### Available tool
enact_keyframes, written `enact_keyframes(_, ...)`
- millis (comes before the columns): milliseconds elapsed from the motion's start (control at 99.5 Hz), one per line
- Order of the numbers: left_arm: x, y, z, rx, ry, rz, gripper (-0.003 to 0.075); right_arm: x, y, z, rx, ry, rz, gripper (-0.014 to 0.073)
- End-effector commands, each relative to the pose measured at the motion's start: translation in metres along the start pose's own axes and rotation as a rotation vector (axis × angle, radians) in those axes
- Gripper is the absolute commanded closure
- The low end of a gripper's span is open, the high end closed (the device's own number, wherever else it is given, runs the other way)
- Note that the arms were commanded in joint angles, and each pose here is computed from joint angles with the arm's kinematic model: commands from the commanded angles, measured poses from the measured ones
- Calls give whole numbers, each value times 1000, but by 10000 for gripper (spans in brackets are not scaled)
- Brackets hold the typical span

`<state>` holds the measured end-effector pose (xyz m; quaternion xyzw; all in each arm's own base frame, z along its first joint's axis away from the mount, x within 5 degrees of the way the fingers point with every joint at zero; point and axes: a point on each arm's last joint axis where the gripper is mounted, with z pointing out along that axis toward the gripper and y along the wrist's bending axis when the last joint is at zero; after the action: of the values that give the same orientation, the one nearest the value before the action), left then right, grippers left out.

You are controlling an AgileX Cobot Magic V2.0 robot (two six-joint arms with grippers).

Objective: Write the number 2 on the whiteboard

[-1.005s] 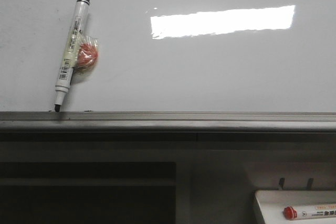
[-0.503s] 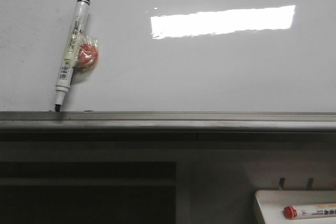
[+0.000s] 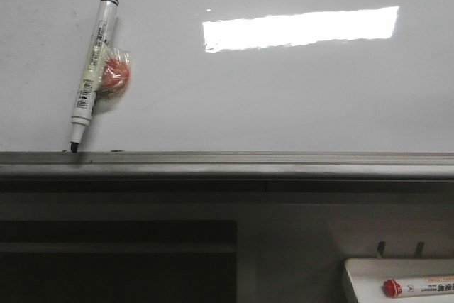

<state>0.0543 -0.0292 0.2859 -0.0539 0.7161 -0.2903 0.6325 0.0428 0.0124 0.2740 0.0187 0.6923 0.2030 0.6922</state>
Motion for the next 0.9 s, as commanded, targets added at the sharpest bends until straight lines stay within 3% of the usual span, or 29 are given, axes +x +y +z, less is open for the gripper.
enact_keyframes(0,-28,-12,13,-52,168,234,693,-30,8,5,17,-32,-74,560)
enact_keyframes(121,-47,-14,41,-92,356,315,483,-46,12,18,28,6,-75,408)
enact_keyframes(181,-55,-19,54,-60,383,302,354,-50,14,25,34,29,-74,351)
enact_keyframes(241,-58,-27,67,6,421,299,296,-53,14,31,39,47,-72,312)
enact_keyframes(352,-52,-43,84,158,483,333,325,-52,14,36,44,69,-69,299)
enact_keyframes(492,-35,-55,107,236,546,341,353,-51,14,36,45,75,-64,299)
enact_keyframes(704,-4,-61,143,245,615,352,353,-51,14,36,46,81,-64,299)
enact_keyframes(894,22,-52,172,179,689,329,353,-47,12,36,58,125,-64,299)
